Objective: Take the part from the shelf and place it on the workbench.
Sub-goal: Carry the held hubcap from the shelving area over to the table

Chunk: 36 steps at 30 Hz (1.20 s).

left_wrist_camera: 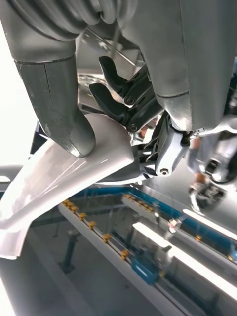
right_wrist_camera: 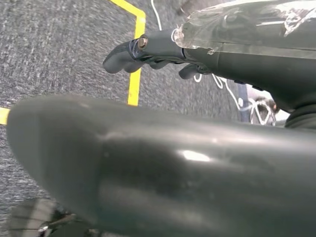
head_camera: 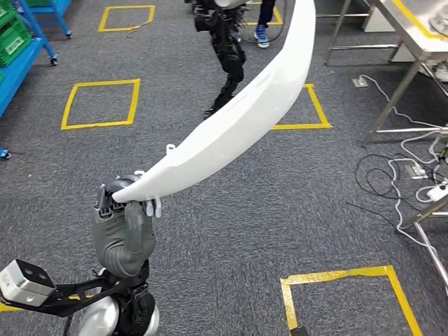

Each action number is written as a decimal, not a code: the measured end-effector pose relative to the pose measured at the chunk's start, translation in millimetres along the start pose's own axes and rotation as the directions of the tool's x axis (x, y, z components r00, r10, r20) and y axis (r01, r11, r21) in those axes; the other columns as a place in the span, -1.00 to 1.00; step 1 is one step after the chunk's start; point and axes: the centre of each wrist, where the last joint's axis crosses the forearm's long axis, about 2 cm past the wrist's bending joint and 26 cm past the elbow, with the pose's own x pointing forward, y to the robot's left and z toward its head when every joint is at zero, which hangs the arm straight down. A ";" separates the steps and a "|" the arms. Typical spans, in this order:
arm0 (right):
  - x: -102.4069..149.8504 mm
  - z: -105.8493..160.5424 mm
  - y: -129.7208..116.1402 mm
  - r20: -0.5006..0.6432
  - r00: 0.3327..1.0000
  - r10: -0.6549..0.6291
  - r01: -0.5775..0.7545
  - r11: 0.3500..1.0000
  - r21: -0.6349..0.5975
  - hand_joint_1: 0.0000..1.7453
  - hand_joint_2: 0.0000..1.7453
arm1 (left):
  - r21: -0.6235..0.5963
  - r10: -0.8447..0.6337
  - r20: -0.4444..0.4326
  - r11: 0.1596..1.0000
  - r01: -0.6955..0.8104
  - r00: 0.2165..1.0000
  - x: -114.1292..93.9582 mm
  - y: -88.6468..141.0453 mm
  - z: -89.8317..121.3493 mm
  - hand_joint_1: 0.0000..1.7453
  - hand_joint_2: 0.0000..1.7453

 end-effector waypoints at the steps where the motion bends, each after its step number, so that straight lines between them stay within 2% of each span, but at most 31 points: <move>1: 0.7 -0.1 -0.4 0.001 1.000 0.000 0.000 1.000 0.000 -1.00 -1.00 | 0.001 0.000 -0.002 1.000 0.000 1.000 0.0 0.1 0.5 1.00 1.00; 23: 10.8 3.1 6.9 0.015 1.000 -0.016 0.015 0.999 0.043 -1.00 -1.00 | -0.018 -0.031 -0.025 0.999 0.030 0.999 -0.1 3.7 3.0 1.00 1.00; 36: 7.2 3.8 8.9 0.001 1.000 -0.009 0.009 0.999 0.049 -1.00 -1.00 | -0.020 -0.028 -0.030 0.999 0.027 0.999 -0.6 3.5 2.1 1.00 1.00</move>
